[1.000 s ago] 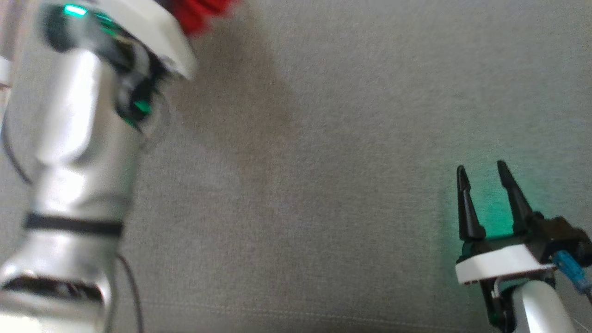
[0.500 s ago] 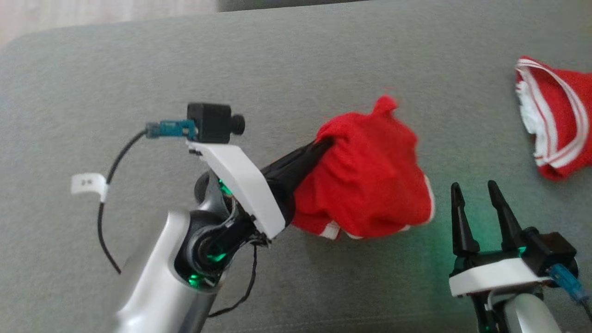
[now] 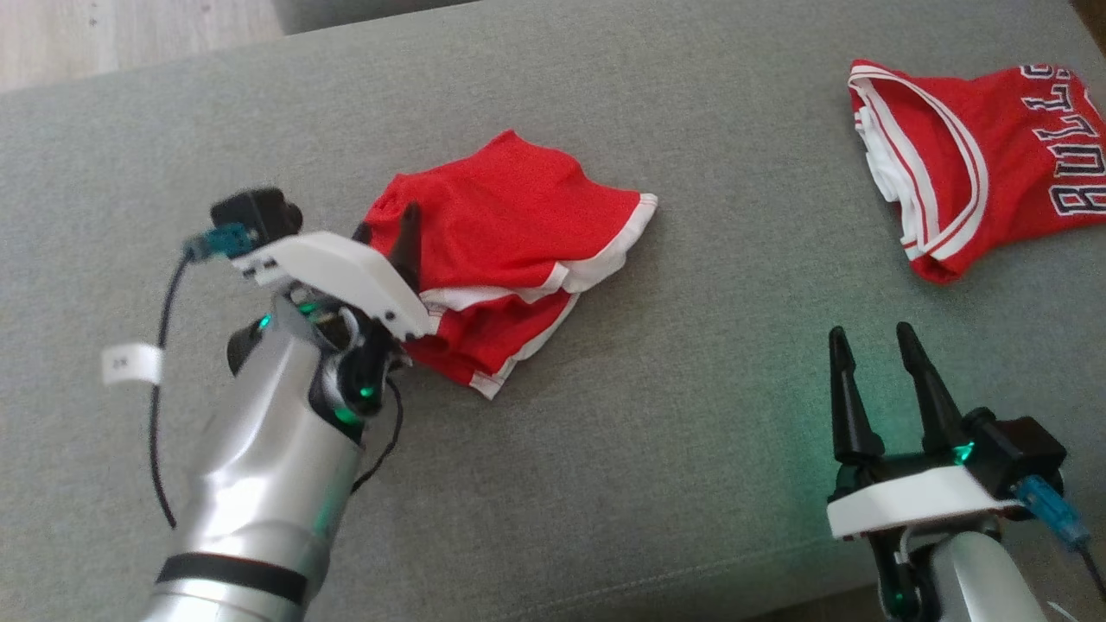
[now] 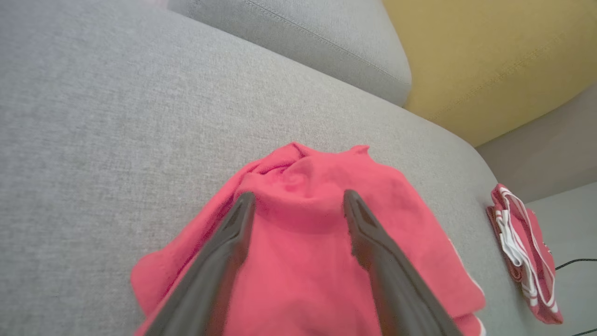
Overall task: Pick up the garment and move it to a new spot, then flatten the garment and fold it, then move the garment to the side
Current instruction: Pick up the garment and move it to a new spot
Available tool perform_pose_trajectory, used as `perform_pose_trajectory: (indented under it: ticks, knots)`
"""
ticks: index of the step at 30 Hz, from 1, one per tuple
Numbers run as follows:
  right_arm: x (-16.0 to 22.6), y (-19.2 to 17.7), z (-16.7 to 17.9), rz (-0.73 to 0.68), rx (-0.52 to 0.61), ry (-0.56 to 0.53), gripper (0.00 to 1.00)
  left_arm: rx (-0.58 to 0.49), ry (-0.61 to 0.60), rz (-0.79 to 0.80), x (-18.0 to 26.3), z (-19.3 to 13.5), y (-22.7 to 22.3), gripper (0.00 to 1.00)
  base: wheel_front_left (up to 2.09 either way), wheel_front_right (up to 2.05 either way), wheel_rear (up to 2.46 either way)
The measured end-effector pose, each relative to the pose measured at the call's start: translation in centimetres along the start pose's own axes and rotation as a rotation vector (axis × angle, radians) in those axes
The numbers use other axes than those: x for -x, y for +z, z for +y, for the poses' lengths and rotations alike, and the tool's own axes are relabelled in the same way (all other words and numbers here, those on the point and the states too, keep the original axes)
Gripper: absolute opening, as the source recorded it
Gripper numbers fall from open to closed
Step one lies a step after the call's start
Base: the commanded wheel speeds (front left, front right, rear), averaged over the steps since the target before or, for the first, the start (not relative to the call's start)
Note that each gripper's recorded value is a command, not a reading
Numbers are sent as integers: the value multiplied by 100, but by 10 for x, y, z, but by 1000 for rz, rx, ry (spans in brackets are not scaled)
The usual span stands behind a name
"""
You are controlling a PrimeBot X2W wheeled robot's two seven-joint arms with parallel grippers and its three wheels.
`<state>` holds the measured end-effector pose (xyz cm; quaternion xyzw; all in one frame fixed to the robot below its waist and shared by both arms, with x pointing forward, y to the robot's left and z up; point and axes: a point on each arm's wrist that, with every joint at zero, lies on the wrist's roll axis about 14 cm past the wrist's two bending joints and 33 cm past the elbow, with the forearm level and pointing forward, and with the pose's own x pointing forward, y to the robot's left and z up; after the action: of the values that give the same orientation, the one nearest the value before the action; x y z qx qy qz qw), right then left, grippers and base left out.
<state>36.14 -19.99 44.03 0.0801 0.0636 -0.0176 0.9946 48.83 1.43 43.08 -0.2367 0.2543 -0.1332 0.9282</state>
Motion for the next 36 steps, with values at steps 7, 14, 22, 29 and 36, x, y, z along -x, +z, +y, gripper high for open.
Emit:
perform_pose_trajectory:
  ticks: [7,14,22,29,36]
  knots:
    - [-3,5,3,-16,3,12,100,-86,-36,-200,17,-7,28,100,0,0,0]
    - [2,6,18,-24,41,63,100,-142,-17,-400,75,-6,36,100,0,0,0]
    - [5,11,32,-40,84,115,100,-205,192,-417,160,49,-10,100,0,0,0]
    - [13,9,43,-36,100,157,100,-289,277,-478,209,65,-17,100,0,0,0]
    - [21,8,45,-33,113,167,100,-339,320,-480,233,80,-28,100,0,0,0]
